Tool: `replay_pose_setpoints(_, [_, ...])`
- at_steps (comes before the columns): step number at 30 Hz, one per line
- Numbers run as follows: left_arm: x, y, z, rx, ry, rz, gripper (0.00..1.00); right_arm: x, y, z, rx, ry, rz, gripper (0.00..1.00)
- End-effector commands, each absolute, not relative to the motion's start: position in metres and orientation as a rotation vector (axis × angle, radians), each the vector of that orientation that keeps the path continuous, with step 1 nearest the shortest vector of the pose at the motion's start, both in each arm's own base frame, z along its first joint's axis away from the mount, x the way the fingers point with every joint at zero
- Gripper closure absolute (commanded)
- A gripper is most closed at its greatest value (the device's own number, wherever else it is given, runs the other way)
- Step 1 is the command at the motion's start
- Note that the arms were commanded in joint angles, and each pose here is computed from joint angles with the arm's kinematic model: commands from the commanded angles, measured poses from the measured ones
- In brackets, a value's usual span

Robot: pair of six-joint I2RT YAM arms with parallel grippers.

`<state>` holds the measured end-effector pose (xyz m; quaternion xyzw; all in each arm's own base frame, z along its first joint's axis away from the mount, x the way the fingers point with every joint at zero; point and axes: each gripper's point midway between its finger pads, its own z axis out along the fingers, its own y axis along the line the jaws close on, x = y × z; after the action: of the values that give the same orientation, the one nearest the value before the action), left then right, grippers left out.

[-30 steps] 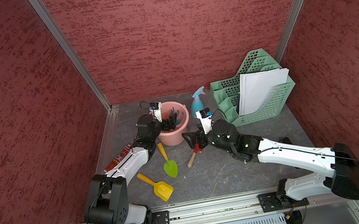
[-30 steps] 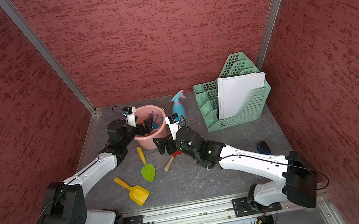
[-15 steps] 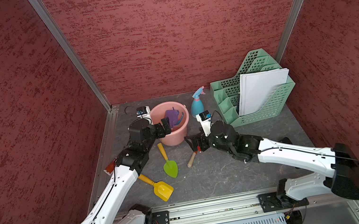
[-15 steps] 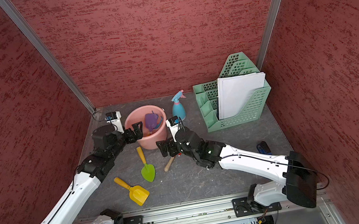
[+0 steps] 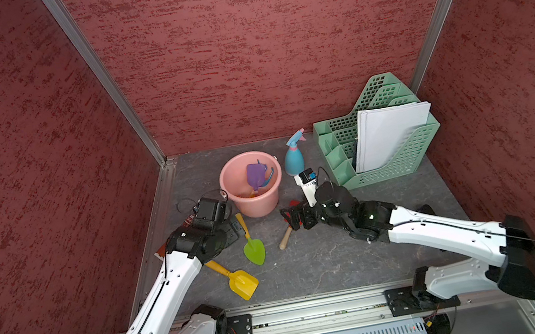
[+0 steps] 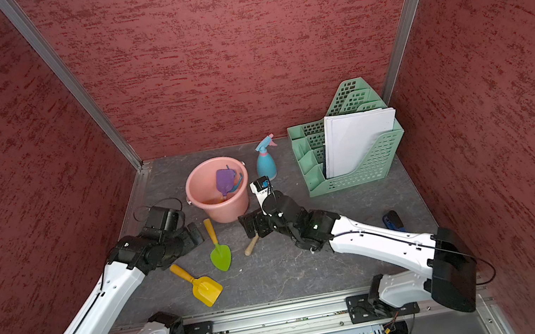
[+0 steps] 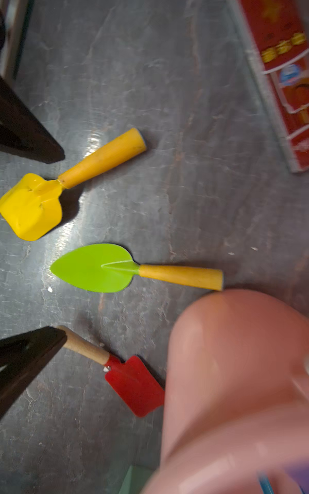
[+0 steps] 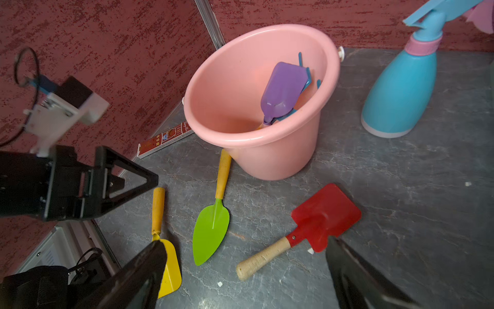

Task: Organize the gardening tools
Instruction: Pick up the gardening tool from the center of the board.

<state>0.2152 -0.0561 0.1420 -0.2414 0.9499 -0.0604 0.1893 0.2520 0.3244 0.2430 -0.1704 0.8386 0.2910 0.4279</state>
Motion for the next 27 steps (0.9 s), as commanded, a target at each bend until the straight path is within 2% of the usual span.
replay_pose_setpoints(1, [0.186, -0.053, 0.115, -0.894, 2.776, -0.177, 0.0, 0.243, 0.319, 0.262, -0.425, 2.08, 0.765, 0.01])
replay_pose_setpoints(13, [0.18, -0.021, 0.075, -1.222, 2.822, -0.101, 0.06, 0.245, 0.315, 0.263, -0.432, 2.07, 0.747, 0.02])
replay_pose_setpoints(27, [0.191, 0.006, 0.034, -1.326, 2.925, 0.0, 0.25, 0.248, 0.314, 0.261, -0.413, 2.07, 0.753, 0.01])
